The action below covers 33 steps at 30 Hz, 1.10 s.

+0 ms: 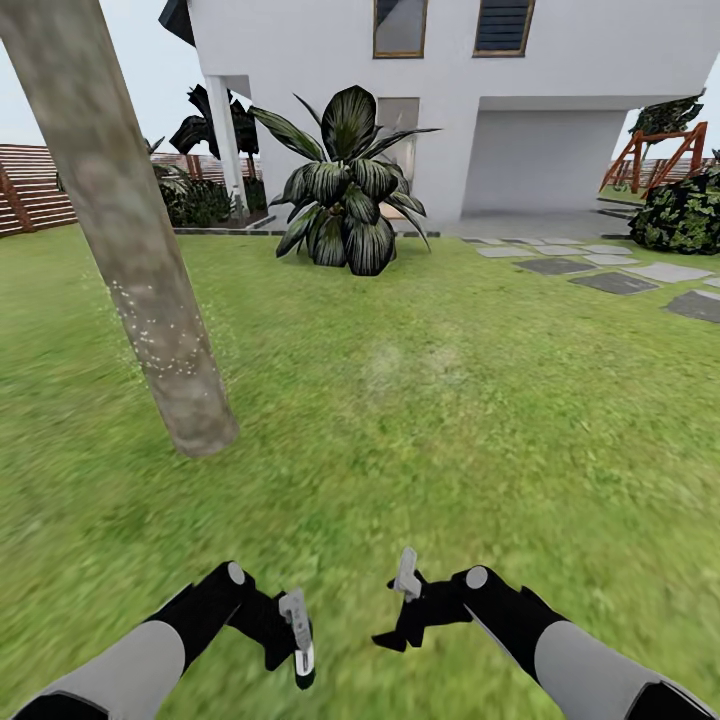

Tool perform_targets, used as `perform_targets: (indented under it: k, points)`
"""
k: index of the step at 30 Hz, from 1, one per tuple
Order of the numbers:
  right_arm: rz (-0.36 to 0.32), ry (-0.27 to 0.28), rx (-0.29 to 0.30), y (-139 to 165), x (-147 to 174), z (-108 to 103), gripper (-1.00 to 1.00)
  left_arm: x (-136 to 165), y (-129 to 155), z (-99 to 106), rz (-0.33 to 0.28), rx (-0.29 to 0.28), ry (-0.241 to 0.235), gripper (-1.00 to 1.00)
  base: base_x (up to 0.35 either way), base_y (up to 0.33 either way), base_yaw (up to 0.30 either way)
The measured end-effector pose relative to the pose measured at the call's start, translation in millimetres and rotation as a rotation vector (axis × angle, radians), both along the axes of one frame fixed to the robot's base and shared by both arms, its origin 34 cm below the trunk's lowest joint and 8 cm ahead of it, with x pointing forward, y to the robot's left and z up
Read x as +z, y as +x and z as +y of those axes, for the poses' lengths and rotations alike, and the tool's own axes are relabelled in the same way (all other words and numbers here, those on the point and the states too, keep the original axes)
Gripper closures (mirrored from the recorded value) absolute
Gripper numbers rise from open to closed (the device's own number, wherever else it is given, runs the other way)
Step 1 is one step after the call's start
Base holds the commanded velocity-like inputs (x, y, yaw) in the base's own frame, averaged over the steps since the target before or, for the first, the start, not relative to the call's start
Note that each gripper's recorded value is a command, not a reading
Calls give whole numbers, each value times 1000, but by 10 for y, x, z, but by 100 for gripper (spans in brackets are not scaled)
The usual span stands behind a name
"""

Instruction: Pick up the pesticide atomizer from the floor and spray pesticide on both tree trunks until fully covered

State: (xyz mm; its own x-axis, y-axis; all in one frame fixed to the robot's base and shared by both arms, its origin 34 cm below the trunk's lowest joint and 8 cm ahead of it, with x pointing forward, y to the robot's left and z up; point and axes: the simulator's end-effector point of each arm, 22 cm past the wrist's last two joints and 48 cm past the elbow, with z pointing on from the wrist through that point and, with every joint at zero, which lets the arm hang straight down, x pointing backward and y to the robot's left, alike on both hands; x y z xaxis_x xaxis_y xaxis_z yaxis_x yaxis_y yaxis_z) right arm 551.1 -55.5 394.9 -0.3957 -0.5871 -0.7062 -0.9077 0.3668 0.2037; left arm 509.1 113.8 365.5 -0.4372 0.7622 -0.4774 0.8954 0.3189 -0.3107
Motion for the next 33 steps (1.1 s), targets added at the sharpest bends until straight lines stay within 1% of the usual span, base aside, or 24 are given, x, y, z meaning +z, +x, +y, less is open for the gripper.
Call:
perform_targets:
  k: [3, 7, 8, 9, 15, 16, 18, 20, 27, 29, 31, 33]
  points:
    - [21, 13, 26, -73, 15, 26, -100, 31, -31, -55, 13, -17, -13, 100, 0, 0, 0]
    - [27, 19, 35, -96, 25, 38, -100, 131, 139, -69, -11, -19, -16, 100, 0, 0, 0]
    - [27, 19, 36, -95, 28, 36, 100, 159, 170, -109, -15, -20, -21, 100, 0, 0, 0]
    - [27, 19, 36, -94, 29, 32, 100, 181, 182, -168, -14, -22, -25, 100, 0, 0, 0]
    - [22, 21, 36, -73, 46, 32, 100, 316, 322, -380, -34, -20, -31, 100, 0, 0, 0]
    - [22, 21, 36, -69, 49, 33, 100, 309, 316, -389, -36, -30, -22, 100, 0, 0, 0]
    - [20, 23, 36, -62, 56, 37, 100, 250, 262, -370, -38, -71, 23, 100, 0, 0, 0]
    - [20, 24, 36, -62, 58, 43, 100, 221, 218, -387, -36, -87, 36, 100, 0, 0, 0]
    - [18, 38, 50, -71, 102, 106, 100, 221, 177, -498, -37, -100, 30, 100, 0, 0, 0]
    - [0, 60, 72, -46, 201, 195, 100, 231, 172, -552, -40, -105, 25, 100, 0, 0, 0]
    - [1, 75, 91, -64, 254, 243, 100, 235, 169, -573, -41, -107, 23, 100, 0, 0, 0]
    - [0, 79, 96, -65, 271, 258, 100, 239, 167, -590, -41, -109, 21, 100, 0, 0, 0]
